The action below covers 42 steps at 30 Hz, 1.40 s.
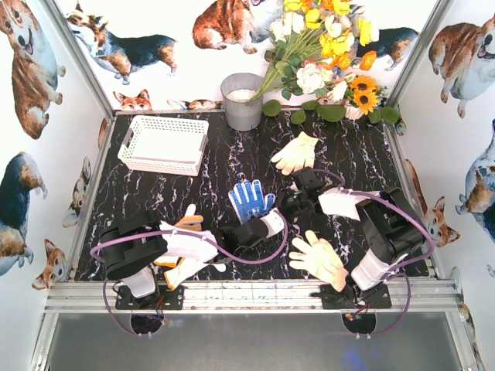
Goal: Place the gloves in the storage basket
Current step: Pick up the glove from the center of the board.
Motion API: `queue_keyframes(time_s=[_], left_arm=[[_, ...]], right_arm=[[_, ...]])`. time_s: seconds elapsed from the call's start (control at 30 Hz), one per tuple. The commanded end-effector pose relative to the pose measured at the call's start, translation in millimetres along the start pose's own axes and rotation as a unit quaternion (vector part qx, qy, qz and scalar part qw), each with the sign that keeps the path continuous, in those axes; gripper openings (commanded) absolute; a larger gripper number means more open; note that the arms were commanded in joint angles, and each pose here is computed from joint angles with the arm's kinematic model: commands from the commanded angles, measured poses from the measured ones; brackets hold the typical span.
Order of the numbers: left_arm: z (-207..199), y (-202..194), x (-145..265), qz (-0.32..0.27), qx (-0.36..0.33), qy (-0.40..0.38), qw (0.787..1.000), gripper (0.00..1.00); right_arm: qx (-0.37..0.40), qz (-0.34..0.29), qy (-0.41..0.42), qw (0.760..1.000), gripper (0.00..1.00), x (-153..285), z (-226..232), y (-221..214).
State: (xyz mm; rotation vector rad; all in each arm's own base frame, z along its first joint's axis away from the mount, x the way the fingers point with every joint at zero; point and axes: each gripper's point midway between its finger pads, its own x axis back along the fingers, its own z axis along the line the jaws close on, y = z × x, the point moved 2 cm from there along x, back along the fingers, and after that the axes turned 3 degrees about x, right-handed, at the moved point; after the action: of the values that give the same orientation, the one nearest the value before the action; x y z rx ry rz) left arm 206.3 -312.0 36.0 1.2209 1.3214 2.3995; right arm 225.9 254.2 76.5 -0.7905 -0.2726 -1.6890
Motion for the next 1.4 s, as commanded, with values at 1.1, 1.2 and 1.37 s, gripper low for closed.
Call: queue_keyframes(time_s=[1.1, 1.2, 1.37], left_arm=[[-19, 33, 36, -0.027, 0.095, -0.105, 0.990, 0.00], [-21, 34, 38, -0.029, 0.098, -0.112, 0.988, 0.00], [-22, 32, 42, -0.025, 0.096, -0.121, 0.988, 0.00]], right_arm=[[0.024, -0.066, 0.054, 0.996, 0.75, -24, -3, 14], [0.026, -0.063, 0.058, 0.996, 0.74, -27, -5, 15], [0.034, -0.059, 0.070, 0.995, 0.67, -30, -5, 15]])
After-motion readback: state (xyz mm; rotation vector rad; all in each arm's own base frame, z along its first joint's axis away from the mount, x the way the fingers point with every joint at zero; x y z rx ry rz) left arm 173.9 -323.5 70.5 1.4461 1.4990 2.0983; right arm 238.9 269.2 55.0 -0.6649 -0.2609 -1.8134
